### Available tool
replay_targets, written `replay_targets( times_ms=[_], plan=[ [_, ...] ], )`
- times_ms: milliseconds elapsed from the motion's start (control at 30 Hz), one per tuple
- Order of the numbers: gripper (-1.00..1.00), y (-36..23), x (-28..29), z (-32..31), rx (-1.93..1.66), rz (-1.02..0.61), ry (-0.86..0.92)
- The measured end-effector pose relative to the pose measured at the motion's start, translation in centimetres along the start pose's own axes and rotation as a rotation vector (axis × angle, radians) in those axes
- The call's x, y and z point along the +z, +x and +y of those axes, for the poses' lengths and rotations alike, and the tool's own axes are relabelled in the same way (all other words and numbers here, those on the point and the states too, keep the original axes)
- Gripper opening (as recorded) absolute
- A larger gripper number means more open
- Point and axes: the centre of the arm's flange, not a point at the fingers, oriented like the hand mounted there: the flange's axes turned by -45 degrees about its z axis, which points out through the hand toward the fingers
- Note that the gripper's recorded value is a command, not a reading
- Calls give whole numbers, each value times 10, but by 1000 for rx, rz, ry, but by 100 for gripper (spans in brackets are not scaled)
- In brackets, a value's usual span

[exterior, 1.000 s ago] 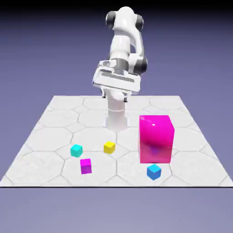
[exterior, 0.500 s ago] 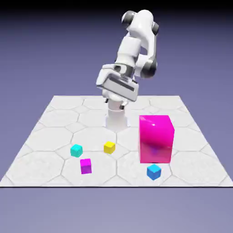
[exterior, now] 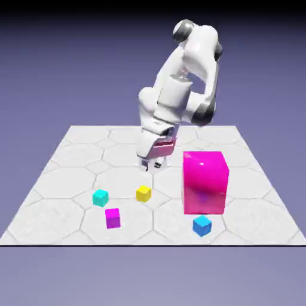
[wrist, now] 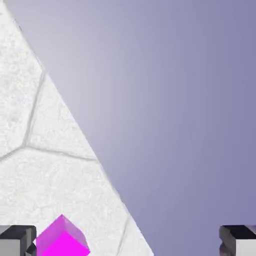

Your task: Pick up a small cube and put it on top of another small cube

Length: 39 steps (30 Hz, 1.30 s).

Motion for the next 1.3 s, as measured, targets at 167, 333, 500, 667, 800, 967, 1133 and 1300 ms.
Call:
replay_targets(
  times_ms=[167,333,500,667,800,967,1133,1300],
  plan=[
    [0,13,42,-1,-147,7,134],
    [0,25,85,-5,-289,57,274],
    [0,38,125,-13,-425,152,410],
    [0,52,161,-24,-554,293,529],
    [0,64,184,-33,-650,439,604],
    [0,81,203,-43,-760,656,661],
    [0,99,211,-47,-858,906,667],
    [0,115,208,-46,-934,1142,621]
  ],
)
